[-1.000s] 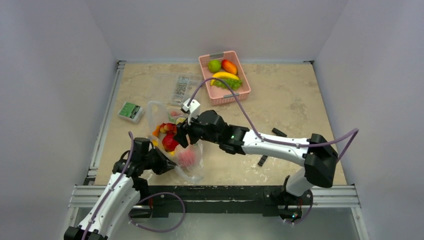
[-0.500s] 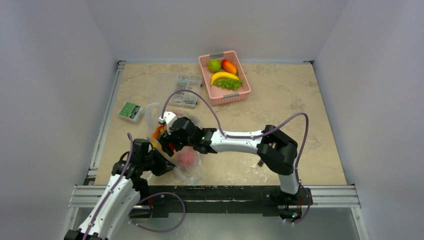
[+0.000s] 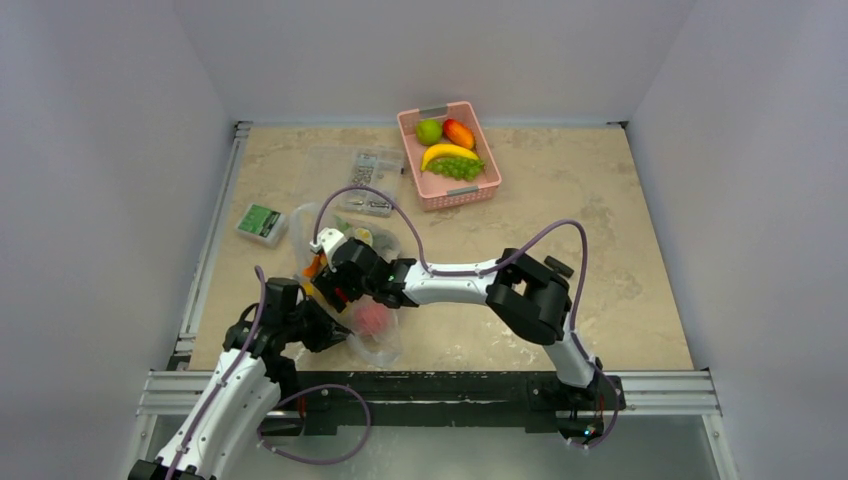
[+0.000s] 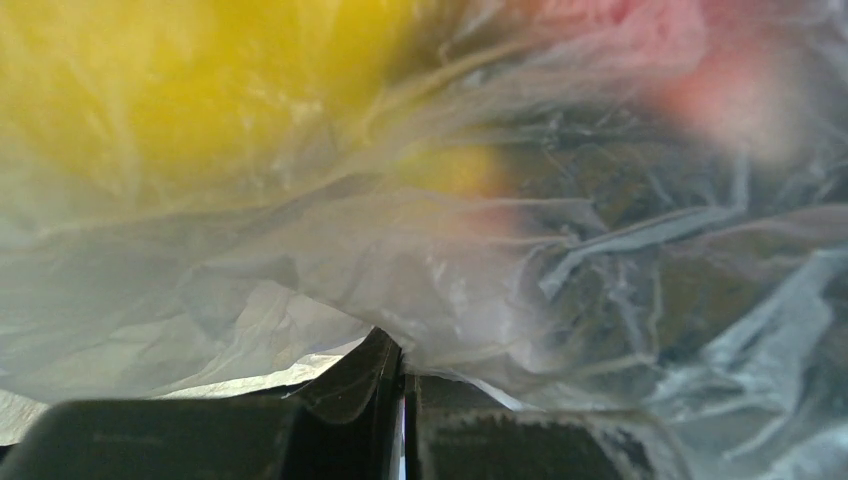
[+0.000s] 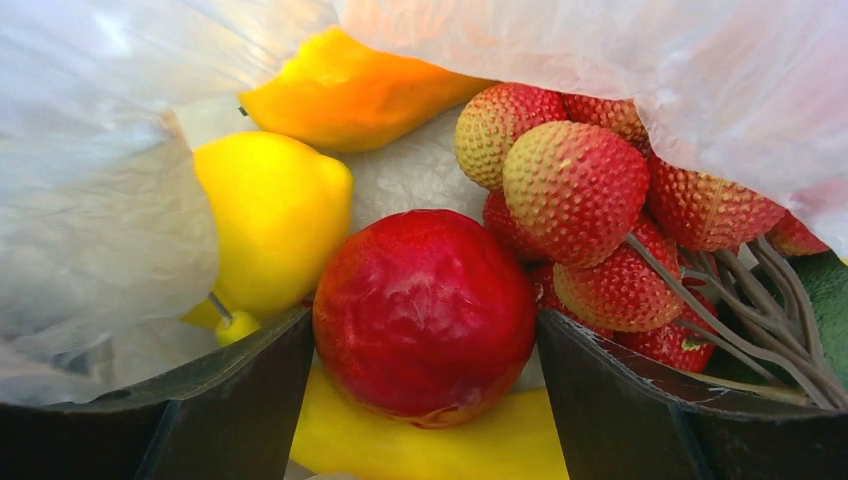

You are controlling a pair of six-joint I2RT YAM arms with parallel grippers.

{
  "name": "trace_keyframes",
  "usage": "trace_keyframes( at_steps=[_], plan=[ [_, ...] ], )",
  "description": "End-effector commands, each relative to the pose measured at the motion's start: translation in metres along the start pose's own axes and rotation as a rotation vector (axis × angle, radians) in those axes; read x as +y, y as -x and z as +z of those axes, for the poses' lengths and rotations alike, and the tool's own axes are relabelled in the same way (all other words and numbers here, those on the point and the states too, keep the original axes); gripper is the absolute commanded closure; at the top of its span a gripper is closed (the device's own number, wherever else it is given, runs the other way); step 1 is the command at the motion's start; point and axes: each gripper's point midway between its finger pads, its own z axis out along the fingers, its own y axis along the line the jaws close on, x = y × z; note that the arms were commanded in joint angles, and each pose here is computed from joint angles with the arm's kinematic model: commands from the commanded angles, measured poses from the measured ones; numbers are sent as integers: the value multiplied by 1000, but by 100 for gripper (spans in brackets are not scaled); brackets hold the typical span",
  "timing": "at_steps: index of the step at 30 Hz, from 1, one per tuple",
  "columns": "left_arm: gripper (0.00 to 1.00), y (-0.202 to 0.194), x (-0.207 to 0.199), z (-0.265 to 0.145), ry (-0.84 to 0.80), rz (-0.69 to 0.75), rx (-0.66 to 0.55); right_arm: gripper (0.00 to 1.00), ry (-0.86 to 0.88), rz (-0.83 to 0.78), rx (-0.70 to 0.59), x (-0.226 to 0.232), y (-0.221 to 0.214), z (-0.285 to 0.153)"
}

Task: Take the fake fruits out of the plastic bag
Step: Take out the fake fruit from the plastic bag.

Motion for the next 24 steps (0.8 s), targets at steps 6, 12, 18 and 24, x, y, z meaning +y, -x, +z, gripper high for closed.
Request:
trace_keyframes(
  at_steps=[6, 12, 18, 24],
  plan=[
    [100, -1, -1, -1, 7, -7, 8, 32, -70, -10, -75, -12, 28, -1],
    [100, 0, -3, -2, 2, -10, 2, 56, -21, 20, -142, -4, 51, -23],
    [100, 0, -3, -3, 4, -15, 0, 71, 47, 72, -206, 6, 74, -55],
    [100, 0, -3, -4, 4, -14, -4, 81, 120, 102, -257, 15, 90, -90]
  ],
)
